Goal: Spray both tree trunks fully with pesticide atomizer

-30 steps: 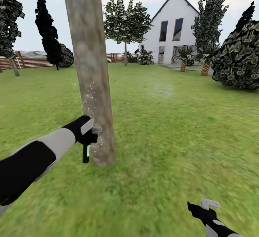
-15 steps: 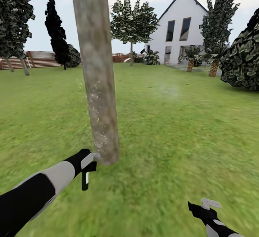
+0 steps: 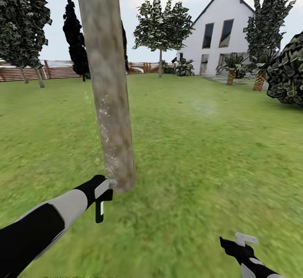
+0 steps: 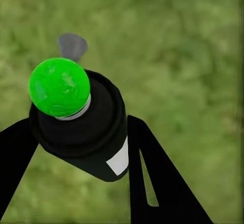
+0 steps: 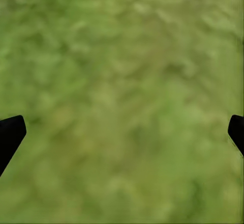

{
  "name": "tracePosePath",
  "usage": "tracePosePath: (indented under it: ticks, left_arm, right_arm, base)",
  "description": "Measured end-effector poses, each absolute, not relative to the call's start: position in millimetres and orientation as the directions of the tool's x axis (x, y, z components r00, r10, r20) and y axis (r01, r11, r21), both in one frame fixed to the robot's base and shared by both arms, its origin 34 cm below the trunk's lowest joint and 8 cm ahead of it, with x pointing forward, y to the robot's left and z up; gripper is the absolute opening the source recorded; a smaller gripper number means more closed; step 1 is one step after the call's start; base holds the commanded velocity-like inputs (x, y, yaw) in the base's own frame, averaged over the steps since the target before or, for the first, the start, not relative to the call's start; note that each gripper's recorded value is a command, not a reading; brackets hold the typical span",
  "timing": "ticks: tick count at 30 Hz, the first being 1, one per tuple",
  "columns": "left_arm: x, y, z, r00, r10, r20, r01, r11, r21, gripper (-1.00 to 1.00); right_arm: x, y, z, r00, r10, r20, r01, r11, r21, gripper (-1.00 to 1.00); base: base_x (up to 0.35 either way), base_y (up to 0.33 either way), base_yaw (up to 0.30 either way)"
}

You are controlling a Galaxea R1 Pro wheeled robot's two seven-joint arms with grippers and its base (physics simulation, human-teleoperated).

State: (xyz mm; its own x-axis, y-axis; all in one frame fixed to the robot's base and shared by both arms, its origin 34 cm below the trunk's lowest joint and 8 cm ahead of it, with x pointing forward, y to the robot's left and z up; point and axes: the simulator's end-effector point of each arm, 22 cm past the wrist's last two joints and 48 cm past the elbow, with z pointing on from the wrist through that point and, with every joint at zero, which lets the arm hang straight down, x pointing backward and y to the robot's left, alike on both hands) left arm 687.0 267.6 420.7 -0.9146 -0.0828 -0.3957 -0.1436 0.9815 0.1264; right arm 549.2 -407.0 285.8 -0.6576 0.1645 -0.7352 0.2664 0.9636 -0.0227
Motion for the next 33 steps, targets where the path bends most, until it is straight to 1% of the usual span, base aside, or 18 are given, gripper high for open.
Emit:
tracePosePath:
  ticks: [11,13,18,28,33]
  left_arm:
    - [691,266,422,-0.907,-0.086,-0.413,-0.148,0.982,0.121,-1.0]
    - [691,264,422,-0.907,-0.085,-0.413,-0.146,0.982,0.119,-1.0]
    - [691,262,422,-0.907,-0.083,-0.413,-0.144,0.983,0.117,-1.0]
    - [691,259,423,-0.907,-0.082,-0.413,-0.141,0.983,0.115,-1.0]
    - [691,256,422,-0.907,-0.079,-0.414,-0.137,0.984,0.113,-1.0]
  right_arm:
    - [550,-406,286,-0.657,0.165,-0.735,0.266,0.964,-0.021,1.0]
    - [550,-406,286,-0.657,0.165,-0.735,0.266,0.964,-0.021,1.0]
    - [550,-406,286,-0.657,0.165,-0.735,0.266,0.964,-0.021,1.0]
    - [549,-404,285,-0.658,0.166,-0.735,0.265,0.964,-0.02,1.0]
    - [550,-404,285,-0.658,0.166,-0.735,0.265,0.964,-0.02,1.0]
  base:
    - [0.157,-0.302,0.245]
    - [0.123,-0.309,0.121]
    - [0.017,-0.322,0.051]
    - [0.0,-0.326,0.23]
    - [0.003,-0.326,0.035]
